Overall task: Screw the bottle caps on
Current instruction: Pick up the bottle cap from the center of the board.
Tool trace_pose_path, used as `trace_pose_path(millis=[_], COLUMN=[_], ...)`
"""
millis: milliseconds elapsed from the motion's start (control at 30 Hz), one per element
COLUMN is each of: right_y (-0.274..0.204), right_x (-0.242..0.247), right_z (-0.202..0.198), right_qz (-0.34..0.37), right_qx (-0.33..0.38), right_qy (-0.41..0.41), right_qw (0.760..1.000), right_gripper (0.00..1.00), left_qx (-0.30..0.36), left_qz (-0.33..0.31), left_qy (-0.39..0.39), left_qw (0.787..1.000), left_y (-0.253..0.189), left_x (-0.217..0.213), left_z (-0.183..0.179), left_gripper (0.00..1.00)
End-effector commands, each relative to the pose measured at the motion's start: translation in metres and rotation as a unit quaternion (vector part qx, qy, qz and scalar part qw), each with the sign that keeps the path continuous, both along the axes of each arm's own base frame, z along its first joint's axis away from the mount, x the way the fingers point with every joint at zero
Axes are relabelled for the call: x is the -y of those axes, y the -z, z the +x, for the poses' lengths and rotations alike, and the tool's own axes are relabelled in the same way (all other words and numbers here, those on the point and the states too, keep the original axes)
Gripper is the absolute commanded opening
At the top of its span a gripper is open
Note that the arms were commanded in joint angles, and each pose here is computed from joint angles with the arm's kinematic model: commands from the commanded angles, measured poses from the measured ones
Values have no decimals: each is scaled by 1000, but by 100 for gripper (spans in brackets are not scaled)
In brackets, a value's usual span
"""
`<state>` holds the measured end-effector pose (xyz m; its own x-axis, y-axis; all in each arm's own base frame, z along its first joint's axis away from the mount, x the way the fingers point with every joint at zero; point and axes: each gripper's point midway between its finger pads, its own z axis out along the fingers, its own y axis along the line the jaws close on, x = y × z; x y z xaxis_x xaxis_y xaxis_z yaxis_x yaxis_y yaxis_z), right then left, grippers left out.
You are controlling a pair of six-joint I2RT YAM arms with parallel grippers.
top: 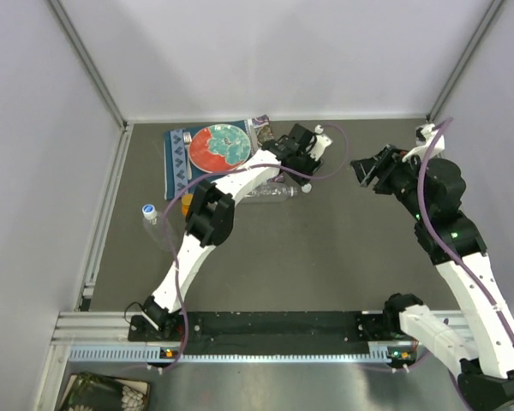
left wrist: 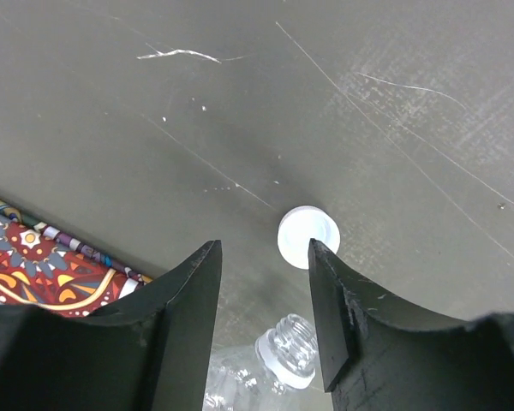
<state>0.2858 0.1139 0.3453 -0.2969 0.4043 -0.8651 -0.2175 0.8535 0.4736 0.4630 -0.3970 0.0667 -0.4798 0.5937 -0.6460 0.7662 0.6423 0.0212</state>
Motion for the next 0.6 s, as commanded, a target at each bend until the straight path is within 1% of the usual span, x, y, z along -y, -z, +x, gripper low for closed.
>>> trace_pose_path(millis=[0, 233, 500, 533, 567], right_y=[-25, -21, -20, -20, -19], right_x=[0, -3, -4, -5, -5], right_z=[-8, -10, -11, -11, -10], right_qz=[22, 22, 25, 25, 24], right_qx=[51, 48, 46, 47, 46], right_qy=[-8, -16, -20, -21, -21], right_qw=[998, 998, 998, 998, 998], right_gripper=[62, 63, 63, 63, 63], left_qx=[18, 19, 4, -4, 1], left_qz=[-21, -18, -12, -4, -9], left_qy=[-13, -15, -14, -12, -13], left_qw=[1000, 1000, 1000, 1000, 1000], left_y=[-2, 8, 25, 34, 27], left_x=[10, 11, 11, 10, 13], left_z=[10, 14, 11, 8, 11], left_gripper=[50, 50, 52, 52, 52])
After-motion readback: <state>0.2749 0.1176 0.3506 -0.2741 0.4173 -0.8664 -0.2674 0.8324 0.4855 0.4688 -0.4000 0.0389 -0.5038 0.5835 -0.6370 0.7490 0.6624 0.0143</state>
